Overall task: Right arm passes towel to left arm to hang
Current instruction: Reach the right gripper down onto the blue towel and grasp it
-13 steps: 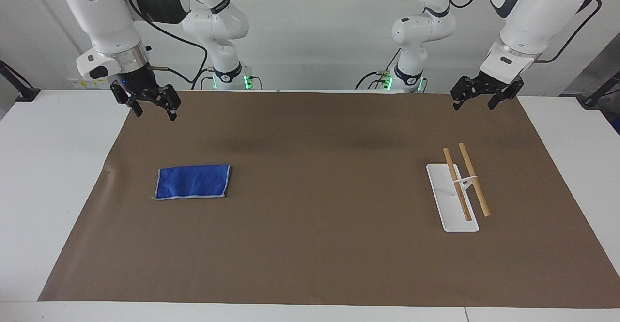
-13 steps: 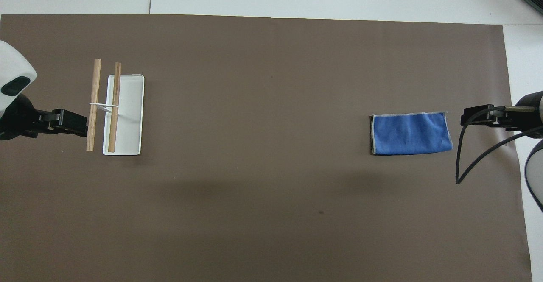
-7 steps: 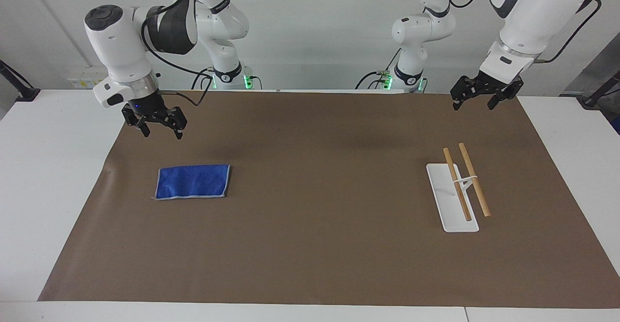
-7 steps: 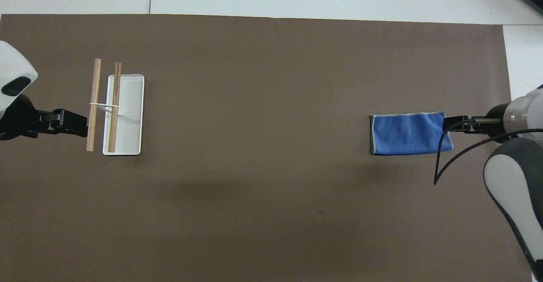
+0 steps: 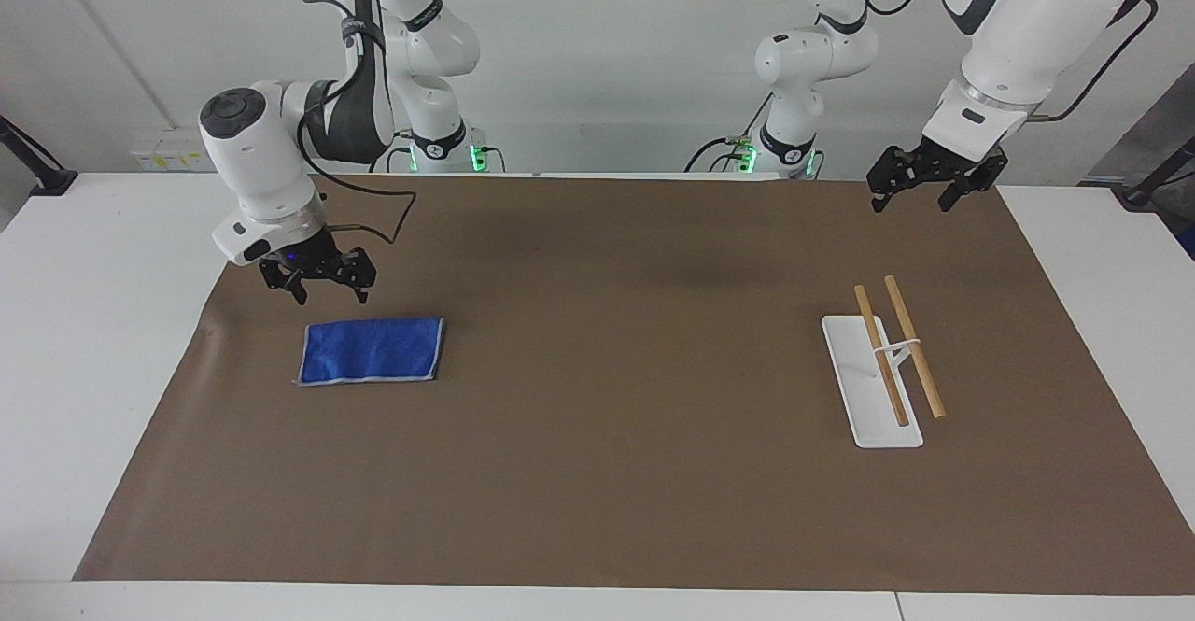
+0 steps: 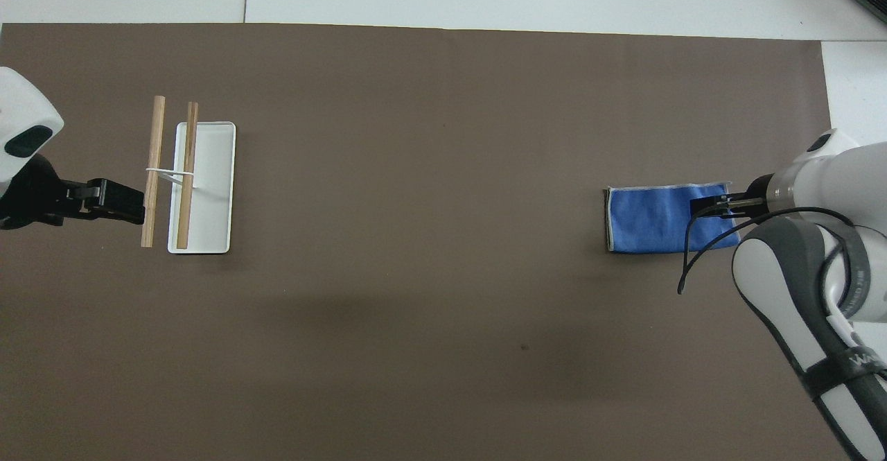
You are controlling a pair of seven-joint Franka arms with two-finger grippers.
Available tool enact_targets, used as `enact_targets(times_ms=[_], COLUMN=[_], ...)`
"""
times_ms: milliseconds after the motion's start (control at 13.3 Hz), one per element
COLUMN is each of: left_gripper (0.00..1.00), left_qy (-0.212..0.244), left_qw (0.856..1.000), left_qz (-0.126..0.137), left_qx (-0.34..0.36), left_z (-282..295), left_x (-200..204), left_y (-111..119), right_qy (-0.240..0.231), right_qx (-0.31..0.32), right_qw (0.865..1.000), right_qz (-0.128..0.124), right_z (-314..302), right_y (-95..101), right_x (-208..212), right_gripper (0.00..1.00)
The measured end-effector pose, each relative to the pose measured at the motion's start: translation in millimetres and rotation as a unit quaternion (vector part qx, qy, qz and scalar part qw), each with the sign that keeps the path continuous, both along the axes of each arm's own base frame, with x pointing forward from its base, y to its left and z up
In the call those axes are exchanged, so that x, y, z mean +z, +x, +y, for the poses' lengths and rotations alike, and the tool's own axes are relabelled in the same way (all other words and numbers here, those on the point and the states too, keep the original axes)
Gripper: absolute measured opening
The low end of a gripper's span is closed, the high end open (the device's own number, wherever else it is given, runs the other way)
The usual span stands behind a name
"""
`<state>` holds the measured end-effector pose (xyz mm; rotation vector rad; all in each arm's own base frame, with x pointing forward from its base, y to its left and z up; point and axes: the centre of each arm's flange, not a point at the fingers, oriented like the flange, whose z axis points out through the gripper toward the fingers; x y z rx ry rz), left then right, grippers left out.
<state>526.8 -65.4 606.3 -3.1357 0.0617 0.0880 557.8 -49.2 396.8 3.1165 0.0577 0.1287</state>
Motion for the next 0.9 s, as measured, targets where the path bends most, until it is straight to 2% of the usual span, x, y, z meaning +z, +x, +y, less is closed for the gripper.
enact_targets(times_ms=[225,601,751,902], left_gripper=[1.00,1.00,1.00,1.00], left_qy=[0.000,0.000,0.000,0.000], left_qw=[1.000,1.000,1.000,1.000], left_qz=[0.000,0.000,0.001,0.001], left_qx=[0.000,0.000,0.000,0.000], left_z=[0,0,0,0], left_x=[0,0,0,0], left_y=[0,0,0,0], right_qy=[-0.002,-0.004,-0.004,-0.003], right_qx=[0.006,0.046,0.056,0.058], right_qw=[1.000,0.999,0.998,0.998], right_qz=[-0.012,-0.025,-0.031,-0.024], right_z=[-3,22,32,35], right_y=[10.1,18.6,15.2,8.5], right_x=[-41,-72,-84,-95], right_gripper=[1.00,1.00,1.00,1.00])
